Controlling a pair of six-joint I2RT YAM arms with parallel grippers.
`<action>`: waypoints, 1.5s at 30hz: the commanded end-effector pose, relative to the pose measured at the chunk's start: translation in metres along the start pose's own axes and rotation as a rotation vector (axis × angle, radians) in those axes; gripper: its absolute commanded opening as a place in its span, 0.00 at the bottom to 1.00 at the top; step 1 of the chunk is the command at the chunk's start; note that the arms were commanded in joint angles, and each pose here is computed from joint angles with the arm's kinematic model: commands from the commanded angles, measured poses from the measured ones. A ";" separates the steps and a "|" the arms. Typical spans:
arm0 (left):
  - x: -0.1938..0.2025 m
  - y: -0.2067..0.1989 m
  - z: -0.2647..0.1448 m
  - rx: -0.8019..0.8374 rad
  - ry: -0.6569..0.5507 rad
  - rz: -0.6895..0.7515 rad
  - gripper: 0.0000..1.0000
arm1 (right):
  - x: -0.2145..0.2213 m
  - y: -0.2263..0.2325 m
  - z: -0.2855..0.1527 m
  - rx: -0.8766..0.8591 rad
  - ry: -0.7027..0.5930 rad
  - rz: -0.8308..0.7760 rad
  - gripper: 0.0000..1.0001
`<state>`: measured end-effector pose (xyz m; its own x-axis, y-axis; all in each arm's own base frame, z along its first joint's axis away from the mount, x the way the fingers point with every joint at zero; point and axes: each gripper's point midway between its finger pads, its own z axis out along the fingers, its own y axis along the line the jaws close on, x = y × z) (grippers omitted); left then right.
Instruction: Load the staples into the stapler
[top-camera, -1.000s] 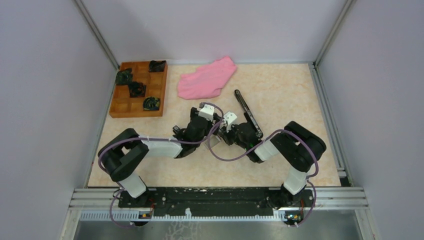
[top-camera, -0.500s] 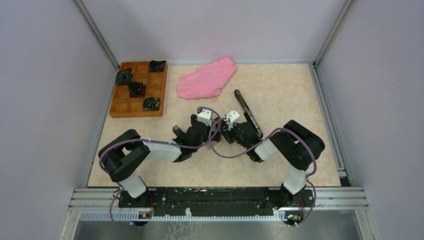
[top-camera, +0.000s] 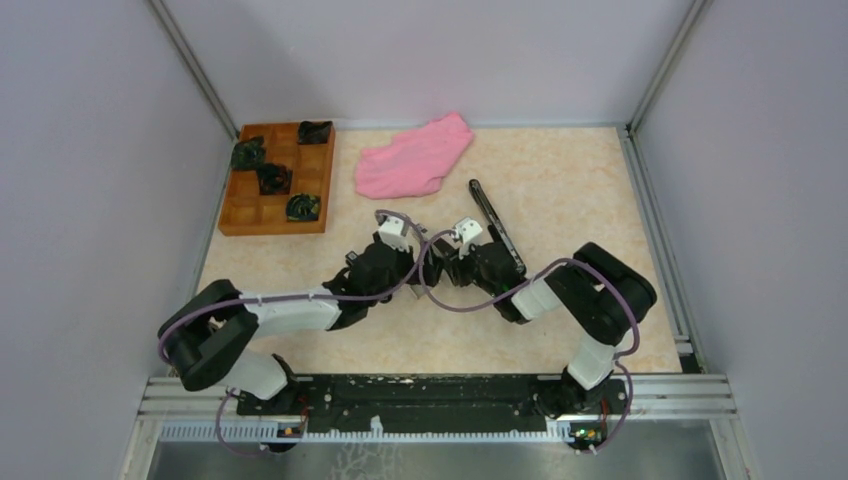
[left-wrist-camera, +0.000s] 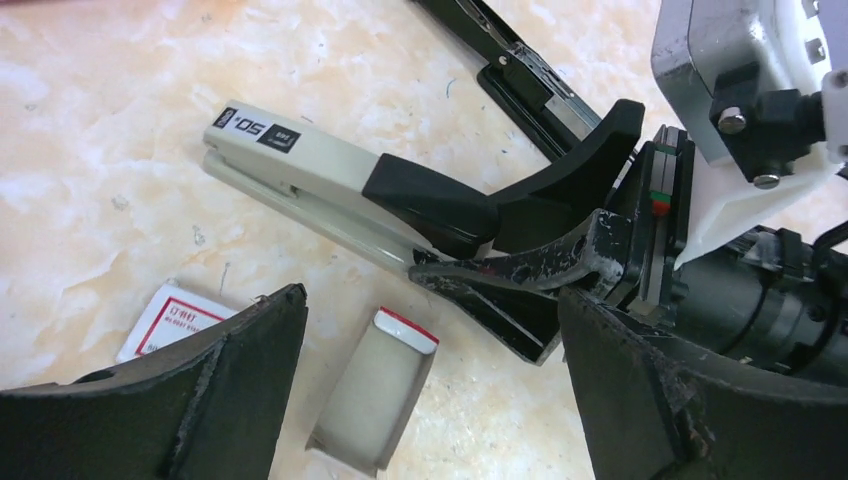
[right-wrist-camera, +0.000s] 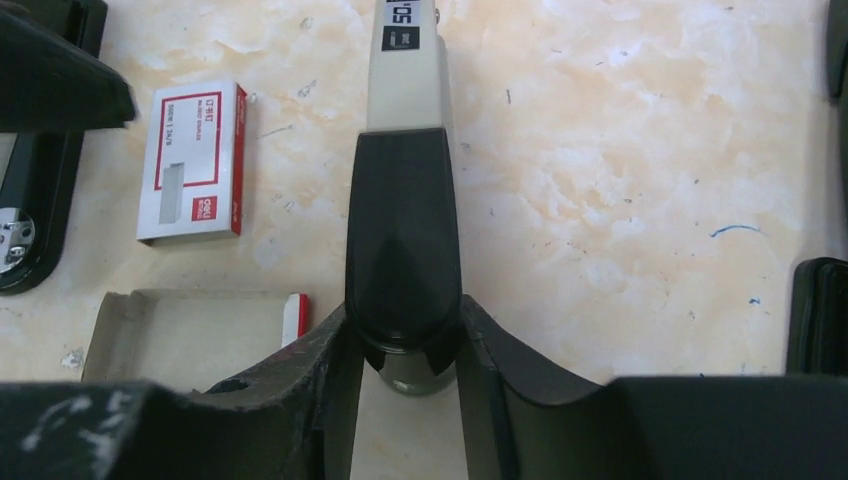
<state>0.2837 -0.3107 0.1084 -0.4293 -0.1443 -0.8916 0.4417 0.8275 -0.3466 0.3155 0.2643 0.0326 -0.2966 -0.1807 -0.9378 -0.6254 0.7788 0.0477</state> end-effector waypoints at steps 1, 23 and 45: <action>-0.006 0.014 -0.015 -0.017 0.027 -0.098 1.00 | -0.010 0.004 -0.011 -0.012 0.023 0.023 0.42; -0.053 0.093 -0.078 -0.162 0.072 -0.328 1.00 | -0.066 0.003 0.000 -0.048 0.191 -0.065 0.56; -0.060 0.095 -0.084 -0.180 0.086 -0.316 1.00 | 0.026 -0.012 0.002 0.011 0.465 -0.076 0.00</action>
<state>0.2809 -0.1754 0.1400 -0.6050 -0.3720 -0.7040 0.1077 0.8378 -0.5352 0.3348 0.2765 0.0504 -0.4391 -0.4163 -0.7962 -0.6774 0.7356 -0.0110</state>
